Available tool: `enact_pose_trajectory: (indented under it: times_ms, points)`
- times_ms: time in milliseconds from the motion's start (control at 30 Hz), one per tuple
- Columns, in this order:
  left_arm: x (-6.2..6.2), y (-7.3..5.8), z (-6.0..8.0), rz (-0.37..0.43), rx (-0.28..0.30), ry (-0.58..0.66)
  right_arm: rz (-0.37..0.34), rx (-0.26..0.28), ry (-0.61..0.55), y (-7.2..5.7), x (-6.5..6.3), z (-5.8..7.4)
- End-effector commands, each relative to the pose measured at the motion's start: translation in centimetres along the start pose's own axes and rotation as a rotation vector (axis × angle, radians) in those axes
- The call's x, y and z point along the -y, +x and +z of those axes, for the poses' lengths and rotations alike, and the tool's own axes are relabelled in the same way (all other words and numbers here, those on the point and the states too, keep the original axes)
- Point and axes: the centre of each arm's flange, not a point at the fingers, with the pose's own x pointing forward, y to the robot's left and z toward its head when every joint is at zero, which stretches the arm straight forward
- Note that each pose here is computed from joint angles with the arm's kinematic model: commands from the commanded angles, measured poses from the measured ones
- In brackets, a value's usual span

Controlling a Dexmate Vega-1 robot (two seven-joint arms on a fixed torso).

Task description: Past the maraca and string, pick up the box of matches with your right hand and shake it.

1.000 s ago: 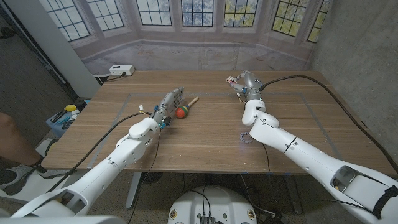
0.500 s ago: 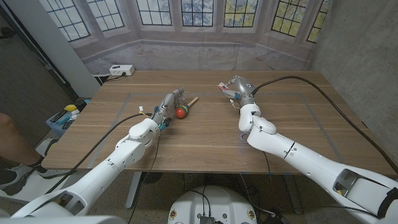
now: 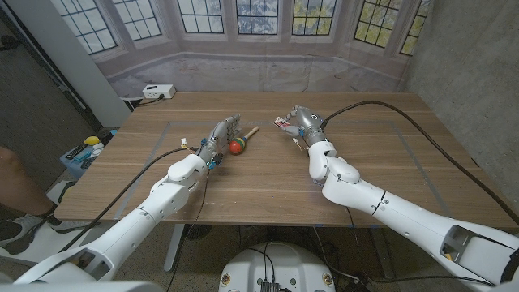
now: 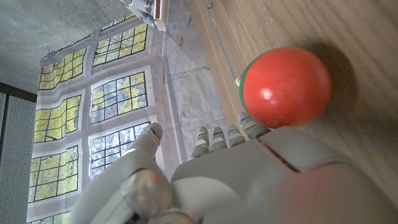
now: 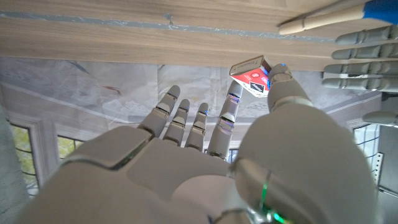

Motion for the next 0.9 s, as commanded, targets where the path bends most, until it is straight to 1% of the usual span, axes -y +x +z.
enact_pose_trajectory:
  times_ms: [33,167,267,533,567,600,633,767,900]
  points:
    - [-0.2,-0.2,-0.2,0.008,-0.001,-0.003,0.06,0.076,-0.029,-1.2,-1.4,1.6]
    - [-0.2,-0.3,-0.2,0.01,-0.002,-0.003,0.076,0.099,-0.029,-1.4,-1.6,1.8]
    - [-0.2,-0.4,-0.2,0.012,-0.002,-0.003,0.078,0.102,-0.028,-1.4,-1.7,1.9]
    - [-0.1,-0.4,-0.2,0.01,-0.002,-0.004,0.06,0.091,-0.005,-1.3,-1.3,1.8]
    - [-0.1,-0.4,-0.2,0.009,-0.001,-0.005,0.061,0.096,-0.005,-1.3,-1.2,1.7]
    - [-0.1,-0.4,-0.2,0.009,-0.001,-0.004,0.055,0.086,0.001,-1.2,-1.1,1.7]
    - [0.0,-0.3,-0.2,0.008,0.0,-0.003,0.053,0.088,0.002,-1.1,-1.0,1.7]
    - [0.0,-0.3,-0.2,0.007,0.002,-0.003,0.032,0.071,0.011,-0.6,-0.7,1.5]
    - [0.0,-0.3,-0.2,0.007,0.001,-0.004,0.007,0.059,0.019,0.1,-0.1,1.2]
